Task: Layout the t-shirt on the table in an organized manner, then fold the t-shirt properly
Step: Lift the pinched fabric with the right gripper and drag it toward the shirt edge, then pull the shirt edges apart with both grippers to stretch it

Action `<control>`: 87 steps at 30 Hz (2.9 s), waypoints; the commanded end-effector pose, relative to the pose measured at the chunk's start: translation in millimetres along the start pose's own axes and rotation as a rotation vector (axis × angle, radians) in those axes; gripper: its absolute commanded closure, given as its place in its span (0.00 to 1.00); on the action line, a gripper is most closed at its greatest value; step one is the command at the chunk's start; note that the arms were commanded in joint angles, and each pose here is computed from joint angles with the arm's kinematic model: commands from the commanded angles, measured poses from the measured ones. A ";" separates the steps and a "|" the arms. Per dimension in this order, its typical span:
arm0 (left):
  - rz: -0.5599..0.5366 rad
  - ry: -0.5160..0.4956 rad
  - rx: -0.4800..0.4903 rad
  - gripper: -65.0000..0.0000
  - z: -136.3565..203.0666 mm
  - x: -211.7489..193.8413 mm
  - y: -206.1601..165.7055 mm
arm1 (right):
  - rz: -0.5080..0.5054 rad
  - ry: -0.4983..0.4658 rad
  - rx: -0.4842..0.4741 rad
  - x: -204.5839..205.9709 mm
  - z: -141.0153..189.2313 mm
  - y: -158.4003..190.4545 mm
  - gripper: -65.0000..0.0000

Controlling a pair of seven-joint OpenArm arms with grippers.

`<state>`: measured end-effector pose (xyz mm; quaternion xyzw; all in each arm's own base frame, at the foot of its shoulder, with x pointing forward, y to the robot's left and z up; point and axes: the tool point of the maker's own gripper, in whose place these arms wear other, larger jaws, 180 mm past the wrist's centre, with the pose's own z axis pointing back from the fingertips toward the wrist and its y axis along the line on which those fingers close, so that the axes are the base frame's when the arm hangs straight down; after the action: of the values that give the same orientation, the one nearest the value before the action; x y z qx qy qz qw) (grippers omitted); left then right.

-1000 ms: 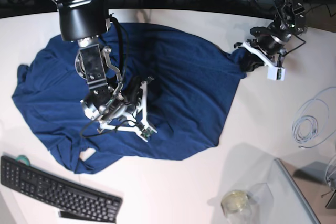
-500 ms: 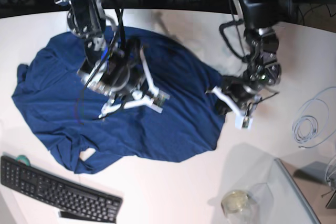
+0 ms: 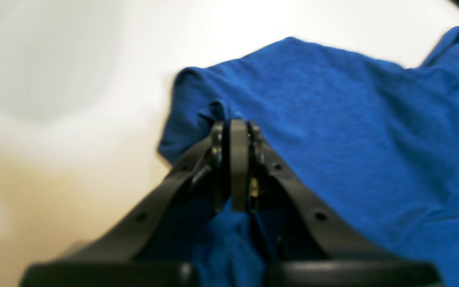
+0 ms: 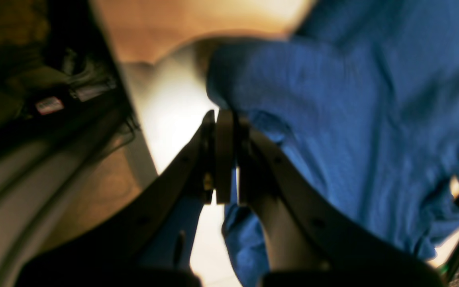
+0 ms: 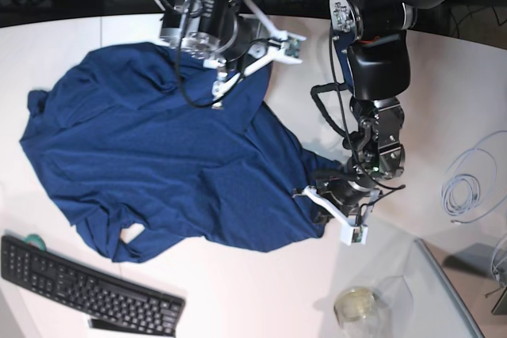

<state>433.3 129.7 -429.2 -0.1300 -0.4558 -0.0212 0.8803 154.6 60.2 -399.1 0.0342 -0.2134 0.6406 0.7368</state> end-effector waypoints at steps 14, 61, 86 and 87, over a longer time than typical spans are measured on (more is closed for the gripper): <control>0.009 -0.102 -0.030 1.00 -4.1 39.7 -20.5 | 0.121 -0.043 0.107 50.1 -32.6 27.7 1.00; 0.020 -0.084 -0.020 1.00 -1.6 27.6 -15.2 | -0.312 -0.123 0.157 22.7 -70.3 -45.0 0.95; -0.075 -0.104 0.175 1.00 96.9 -24.4 56.9 | -1.598 -0.004 -0.475 -301.0 76.3 -87.2 0.29; -0.044 -0.119 0.176 1.00 98.9 -23.1 59.4 | -1.622 0.000 -0.454 -303.3 70.3 -81.8 0.29</control>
<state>339.5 207.5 -422.0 -0.0448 -0.4854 0.0099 0.8731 181.0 -253.8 -433.7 0.0340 -0.2301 -0.1467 0.9614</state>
